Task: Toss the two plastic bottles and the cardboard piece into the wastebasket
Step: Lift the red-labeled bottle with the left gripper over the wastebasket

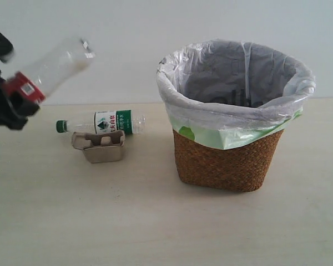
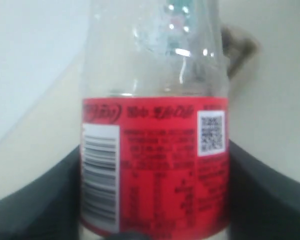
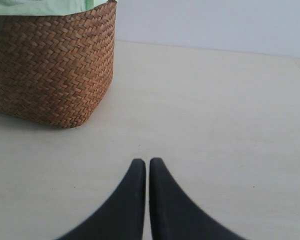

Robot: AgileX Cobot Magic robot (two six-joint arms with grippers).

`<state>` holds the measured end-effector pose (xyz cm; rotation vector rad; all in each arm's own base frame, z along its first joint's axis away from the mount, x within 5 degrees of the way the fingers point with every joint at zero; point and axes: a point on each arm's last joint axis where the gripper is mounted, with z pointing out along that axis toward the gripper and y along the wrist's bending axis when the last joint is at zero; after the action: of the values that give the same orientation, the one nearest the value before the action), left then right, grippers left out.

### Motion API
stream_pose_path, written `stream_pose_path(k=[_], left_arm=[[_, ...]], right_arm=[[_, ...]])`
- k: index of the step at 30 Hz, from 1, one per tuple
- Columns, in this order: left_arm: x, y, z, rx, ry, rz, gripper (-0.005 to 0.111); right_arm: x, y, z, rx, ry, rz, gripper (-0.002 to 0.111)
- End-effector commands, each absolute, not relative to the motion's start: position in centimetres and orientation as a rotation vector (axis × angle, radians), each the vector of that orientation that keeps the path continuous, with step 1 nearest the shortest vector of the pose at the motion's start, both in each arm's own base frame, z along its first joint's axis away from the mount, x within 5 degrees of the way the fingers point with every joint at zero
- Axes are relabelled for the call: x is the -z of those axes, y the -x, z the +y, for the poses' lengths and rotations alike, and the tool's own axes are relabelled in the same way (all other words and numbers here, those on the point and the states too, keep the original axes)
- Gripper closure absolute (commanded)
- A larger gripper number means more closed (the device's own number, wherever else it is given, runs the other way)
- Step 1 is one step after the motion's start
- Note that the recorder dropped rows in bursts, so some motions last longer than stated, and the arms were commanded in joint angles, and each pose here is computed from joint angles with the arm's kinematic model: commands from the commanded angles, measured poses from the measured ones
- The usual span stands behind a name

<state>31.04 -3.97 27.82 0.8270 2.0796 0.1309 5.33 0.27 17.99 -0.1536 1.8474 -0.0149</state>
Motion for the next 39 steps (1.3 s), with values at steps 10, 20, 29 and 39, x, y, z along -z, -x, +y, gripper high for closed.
stream_pose_path(k=[10, 20, 29, 39], left_arm=[[-35.4, -29.0, 0.4, -0.063, -0.056, 1.779, 0.103], [-31.8, -29.2, 9.0, -0.119, 0.313, 1.957, 0.103], [-33.4, -28.1, 13.9, -0.392, 0.257, 1.993, 0.103], [-31.0, -29.2, 14.1, -0.313, 0.287, 2.155, 0.103]], right_arm=[[-18.1, -5.3, 0.2, 0.018, 0.149, 1.838, 0.108], [-18.1, -5.3, 0.2, 0.018, 0.149, 1.838, 0.108], [-18.1, -5.3, 0.2, 0.018, 0.149, 1.838, 0.108], [-18.1, -5.3, 0.2, 0.018, 0.149, 1.838, 0.108]])
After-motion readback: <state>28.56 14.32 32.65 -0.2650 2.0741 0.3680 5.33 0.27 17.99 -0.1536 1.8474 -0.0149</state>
